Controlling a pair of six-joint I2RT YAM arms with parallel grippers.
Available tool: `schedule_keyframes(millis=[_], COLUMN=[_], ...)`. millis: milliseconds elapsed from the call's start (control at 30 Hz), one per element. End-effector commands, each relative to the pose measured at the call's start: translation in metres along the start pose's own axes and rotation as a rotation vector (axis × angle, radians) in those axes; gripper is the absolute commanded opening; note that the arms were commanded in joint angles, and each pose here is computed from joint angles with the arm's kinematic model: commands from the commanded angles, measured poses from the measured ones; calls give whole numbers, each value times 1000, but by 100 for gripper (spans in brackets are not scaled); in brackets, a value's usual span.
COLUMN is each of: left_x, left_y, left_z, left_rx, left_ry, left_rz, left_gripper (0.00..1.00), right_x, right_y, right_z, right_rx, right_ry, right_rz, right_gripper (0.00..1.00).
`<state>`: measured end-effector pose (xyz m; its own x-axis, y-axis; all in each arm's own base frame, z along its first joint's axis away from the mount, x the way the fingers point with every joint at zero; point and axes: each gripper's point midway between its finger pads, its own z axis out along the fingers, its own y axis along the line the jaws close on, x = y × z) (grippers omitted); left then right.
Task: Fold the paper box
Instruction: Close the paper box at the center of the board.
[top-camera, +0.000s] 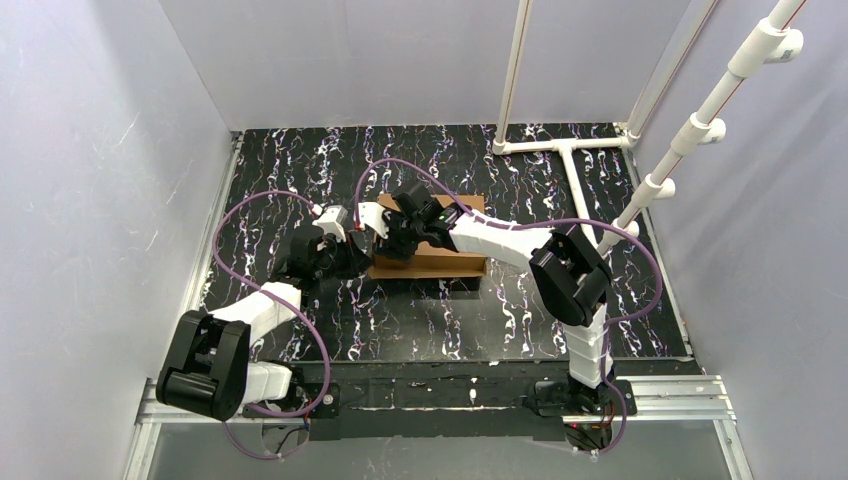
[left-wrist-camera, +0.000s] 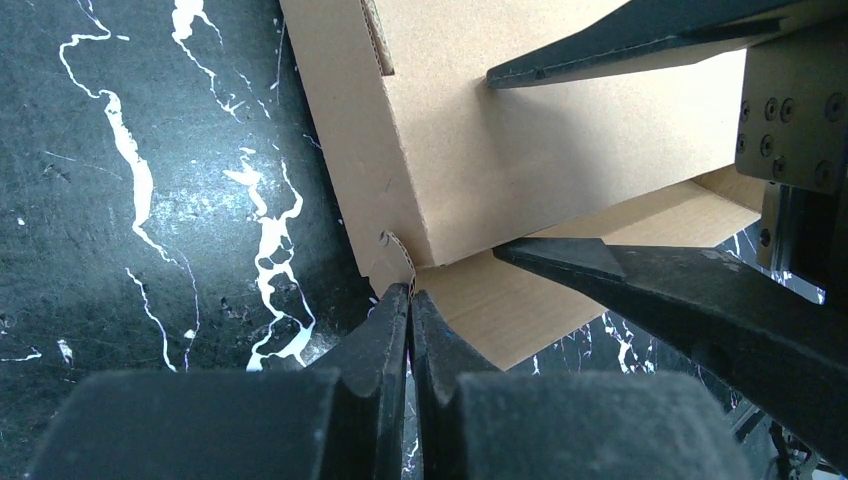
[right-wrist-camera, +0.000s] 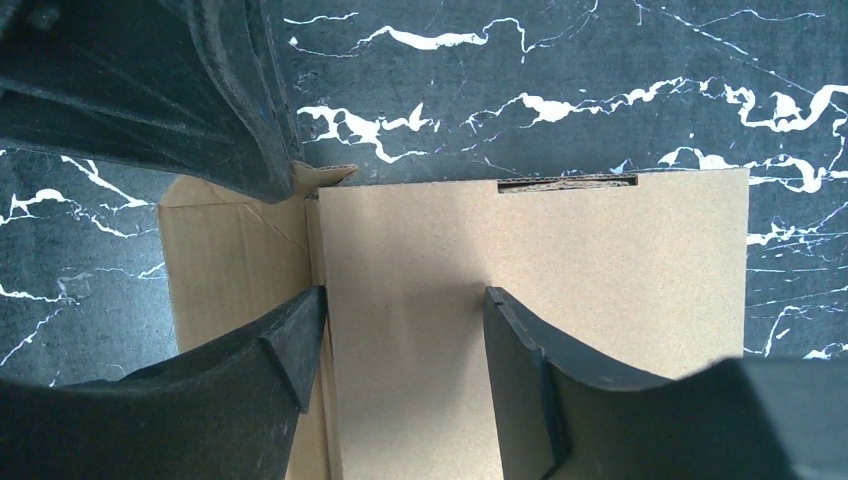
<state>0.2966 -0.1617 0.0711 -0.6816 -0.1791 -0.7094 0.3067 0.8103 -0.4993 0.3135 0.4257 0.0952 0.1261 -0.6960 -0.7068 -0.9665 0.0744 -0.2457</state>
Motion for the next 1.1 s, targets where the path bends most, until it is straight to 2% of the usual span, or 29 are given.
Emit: schedule_keyframes(millis=[0,933,1067], left_x=[1,14,11], left_y=[-12,-2,2], left_z=[-6,-6,-8], left_rx=[53,-1,-31], left_ry=[5,10,-13], left_rz=[-7,22,-5], left_gripper=[0,0,4], right_x=[16,30,30], right_y=[-9,2,3], right_z=[10,23,23], right_rx=[54,58,53], right_ry=[34,84,84], right_rz=[31,59,59], right_gripper=[65,61,61])
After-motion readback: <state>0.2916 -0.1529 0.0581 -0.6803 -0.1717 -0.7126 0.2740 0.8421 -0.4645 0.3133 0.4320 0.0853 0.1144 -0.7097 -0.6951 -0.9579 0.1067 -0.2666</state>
